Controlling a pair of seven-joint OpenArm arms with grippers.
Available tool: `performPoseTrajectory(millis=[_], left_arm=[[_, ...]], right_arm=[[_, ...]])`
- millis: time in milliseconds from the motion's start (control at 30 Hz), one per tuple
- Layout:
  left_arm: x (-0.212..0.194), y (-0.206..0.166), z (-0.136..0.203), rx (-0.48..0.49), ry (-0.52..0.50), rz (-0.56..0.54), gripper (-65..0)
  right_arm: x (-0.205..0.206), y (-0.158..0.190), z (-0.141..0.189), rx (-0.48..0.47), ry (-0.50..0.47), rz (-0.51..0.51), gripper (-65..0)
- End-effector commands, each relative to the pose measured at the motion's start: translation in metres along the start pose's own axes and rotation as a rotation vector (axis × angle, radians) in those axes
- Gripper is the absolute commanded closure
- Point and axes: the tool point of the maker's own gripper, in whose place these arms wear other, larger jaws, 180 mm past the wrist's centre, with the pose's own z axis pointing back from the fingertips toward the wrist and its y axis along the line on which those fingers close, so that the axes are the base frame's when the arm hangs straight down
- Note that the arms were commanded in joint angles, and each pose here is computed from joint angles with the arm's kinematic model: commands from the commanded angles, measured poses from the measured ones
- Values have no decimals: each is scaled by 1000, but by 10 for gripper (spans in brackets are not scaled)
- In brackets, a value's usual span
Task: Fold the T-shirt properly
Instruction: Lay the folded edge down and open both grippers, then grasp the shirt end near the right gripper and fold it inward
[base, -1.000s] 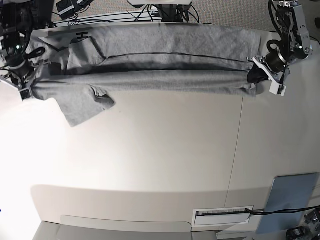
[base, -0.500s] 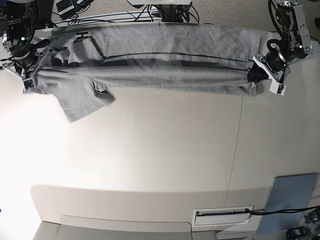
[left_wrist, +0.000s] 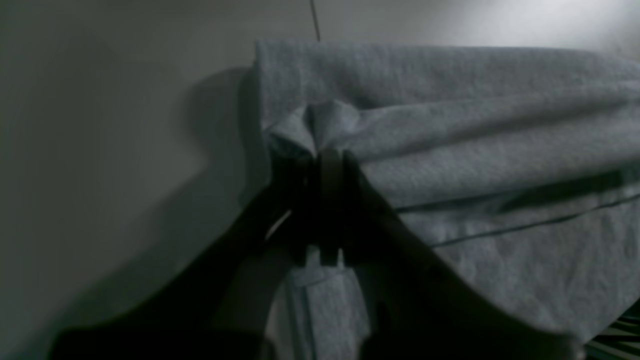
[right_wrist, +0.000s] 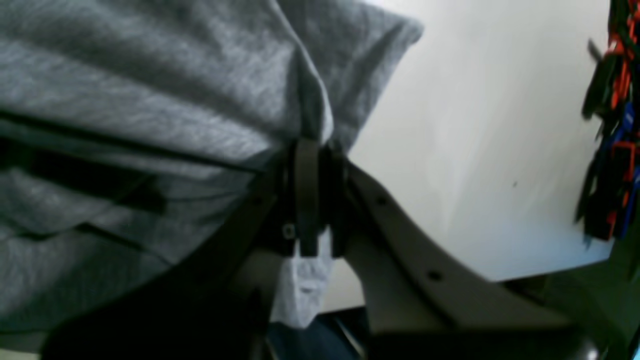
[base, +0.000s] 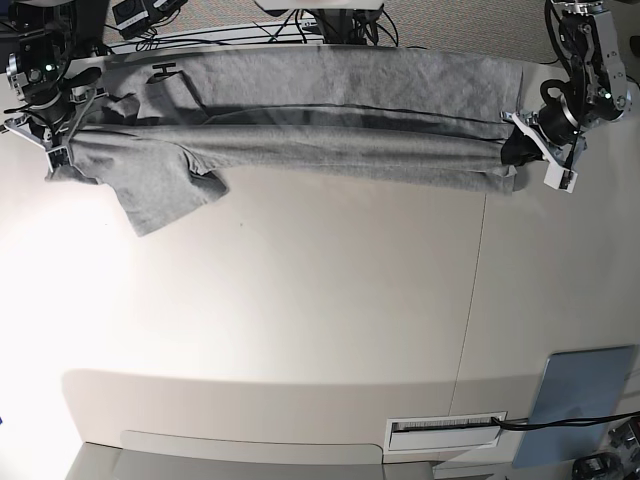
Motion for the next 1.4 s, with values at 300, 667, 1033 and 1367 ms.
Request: performPoseTrajectory(millis=[300,667,1033,1367], left_arm=[[11,8,6,24,-15,-26,-397],[1,12,8,31,53,-33,-401],[1,15,8,50,52,-11,-401],[1,15,8,50,52,-11,-401]], right_arm=[[12,-20,11,-53,15,59,-189],[94,-38,-4,-40,-245,-156,-189],[142,3,-60,356,-167,-401,-189],[141,38,-83,499,-28,-414,-189]])
